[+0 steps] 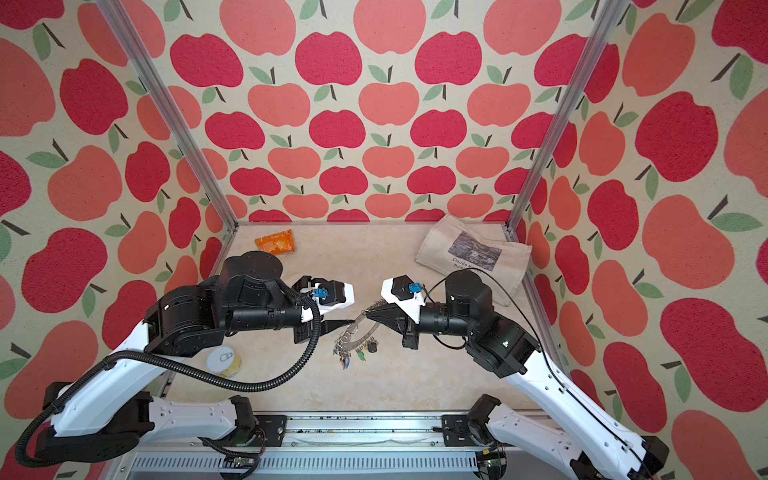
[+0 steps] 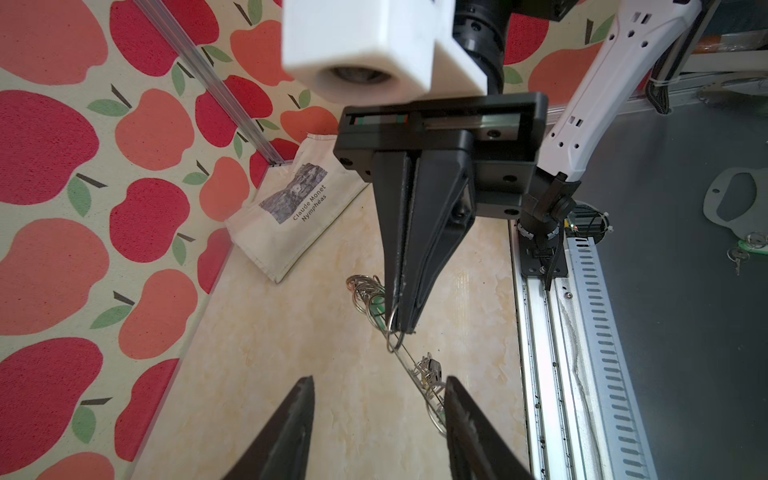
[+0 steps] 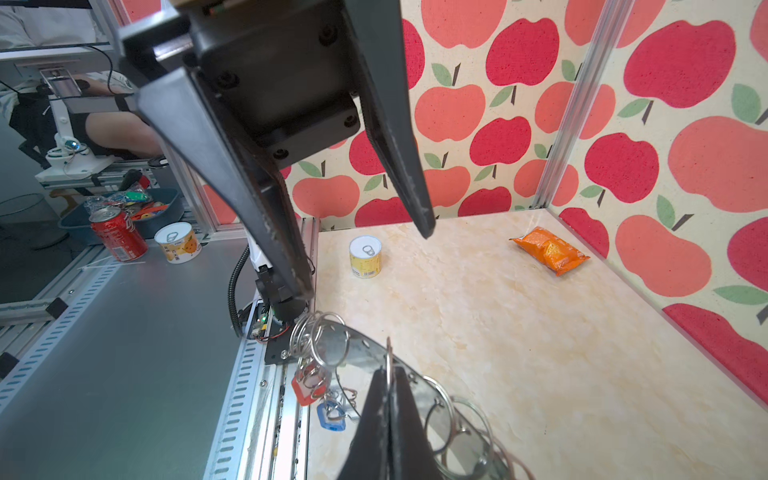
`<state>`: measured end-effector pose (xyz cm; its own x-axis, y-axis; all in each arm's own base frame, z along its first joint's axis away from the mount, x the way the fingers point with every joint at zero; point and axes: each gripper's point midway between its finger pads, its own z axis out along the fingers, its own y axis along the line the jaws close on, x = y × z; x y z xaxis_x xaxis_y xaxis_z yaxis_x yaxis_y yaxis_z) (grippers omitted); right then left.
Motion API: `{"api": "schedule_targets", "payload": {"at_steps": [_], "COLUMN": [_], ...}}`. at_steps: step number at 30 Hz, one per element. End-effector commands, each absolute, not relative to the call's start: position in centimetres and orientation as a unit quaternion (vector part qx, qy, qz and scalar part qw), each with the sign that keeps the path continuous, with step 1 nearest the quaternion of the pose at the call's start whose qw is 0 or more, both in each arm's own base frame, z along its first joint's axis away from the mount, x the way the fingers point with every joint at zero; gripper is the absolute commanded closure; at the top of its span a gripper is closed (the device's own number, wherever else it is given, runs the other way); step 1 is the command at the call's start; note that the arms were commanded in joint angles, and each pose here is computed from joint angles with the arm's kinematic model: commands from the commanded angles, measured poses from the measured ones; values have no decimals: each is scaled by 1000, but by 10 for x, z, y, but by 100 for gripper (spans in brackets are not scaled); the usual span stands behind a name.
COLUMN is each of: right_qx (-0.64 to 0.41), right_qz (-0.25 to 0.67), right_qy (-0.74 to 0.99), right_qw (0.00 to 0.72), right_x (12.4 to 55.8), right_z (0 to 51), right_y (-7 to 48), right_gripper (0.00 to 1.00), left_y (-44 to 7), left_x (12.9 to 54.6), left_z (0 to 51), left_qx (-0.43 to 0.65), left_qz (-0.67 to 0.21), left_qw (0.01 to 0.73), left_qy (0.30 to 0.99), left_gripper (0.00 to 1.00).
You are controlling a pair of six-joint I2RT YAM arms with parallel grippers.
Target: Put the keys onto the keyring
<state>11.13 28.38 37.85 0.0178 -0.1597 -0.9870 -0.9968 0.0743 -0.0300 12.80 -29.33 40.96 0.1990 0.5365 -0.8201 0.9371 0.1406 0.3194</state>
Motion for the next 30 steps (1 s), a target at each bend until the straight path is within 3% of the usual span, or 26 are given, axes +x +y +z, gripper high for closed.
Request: {"api": "schedule_targets", "payload": {"at_steps": [1, 12, 22, 30], "right_qx": [-497, -479, -481, -480], "right_qz": [442, 442, 444, 432], "right_qy": [524, 512, 511, 535], "right_qw": [533, 560, 557, 545], "right_x": [115, 116, 114, 121], "right_z": [408, 424, 424, 407], "right_y": [279, 274, 273, 275], "right_gripper": [100, 100, 100, 100], "left_y": [-299, -313, -315, -314], "left_x": [126, 131, 155, 156], "left_z": [403, 389, 385, 398], "left_qx": [607, 590, 569, 561], "left_qz": [-239, -256, -208, -204], "left_qw": [451, 440, 462, 491], "left_qy": [609, 627, 648, 634], "left_gripper": [51, 61, 100, 100]}}
